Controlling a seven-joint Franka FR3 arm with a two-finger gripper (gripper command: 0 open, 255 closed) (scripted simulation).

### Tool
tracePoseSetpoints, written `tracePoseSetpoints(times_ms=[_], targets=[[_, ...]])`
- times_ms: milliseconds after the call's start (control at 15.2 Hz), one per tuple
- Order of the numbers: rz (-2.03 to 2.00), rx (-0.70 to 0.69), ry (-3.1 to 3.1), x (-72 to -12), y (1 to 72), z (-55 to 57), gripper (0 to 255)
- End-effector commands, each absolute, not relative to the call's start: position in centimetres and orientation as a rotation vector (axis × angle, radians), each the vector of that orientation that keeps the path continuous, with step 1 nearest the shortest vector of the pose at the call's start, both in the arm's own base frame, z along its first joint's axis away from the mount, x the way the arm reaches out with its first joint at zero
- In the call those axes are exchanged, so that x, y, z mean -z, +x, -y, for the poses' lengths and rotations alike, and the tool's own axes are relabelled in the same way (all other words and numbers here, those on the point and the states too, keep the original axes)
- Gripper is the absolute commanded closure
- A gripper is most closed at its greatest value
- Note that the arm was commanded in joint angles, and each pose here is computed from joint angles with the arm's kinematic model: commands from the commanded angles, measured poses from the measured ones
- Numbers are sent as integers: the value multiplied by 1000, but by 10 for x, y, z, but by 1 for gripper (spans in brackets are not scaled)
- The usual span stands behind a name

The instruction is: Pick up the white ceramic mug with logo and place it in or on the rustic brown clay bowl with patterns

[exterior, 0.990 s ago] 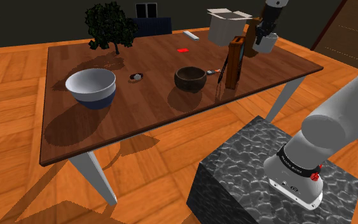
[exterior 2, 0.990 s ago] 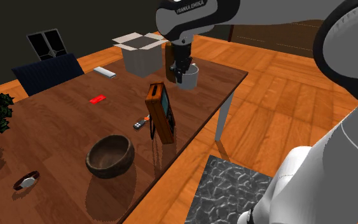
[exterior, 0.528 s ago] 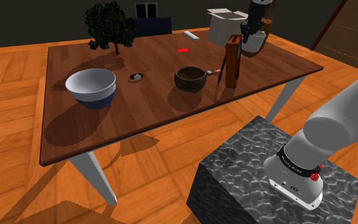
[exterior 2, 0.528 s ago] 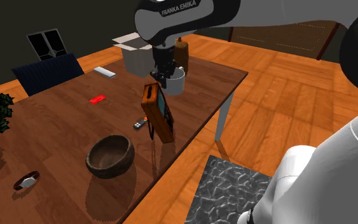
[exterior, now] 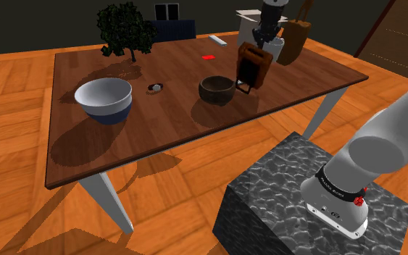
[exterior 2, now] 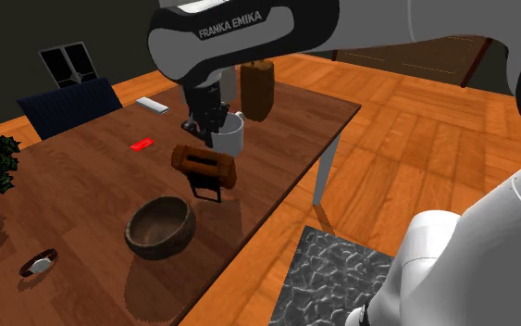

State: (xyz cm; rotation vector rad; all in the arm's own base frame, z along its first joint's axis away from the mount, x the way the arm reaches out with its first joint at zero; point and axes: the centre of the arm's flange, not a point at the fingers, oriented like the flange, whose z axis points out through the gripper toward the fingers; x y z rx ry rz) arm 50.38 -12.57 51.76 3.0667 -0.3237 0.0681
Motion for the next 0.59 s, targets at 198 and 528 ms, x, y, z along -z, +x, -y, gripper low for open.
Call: tracePoseSetpoints(times_ms=[198,528], targets=[[325,-66,3067,-521,524,60,255],[325,-66,3067,-523,545,-2,255]])
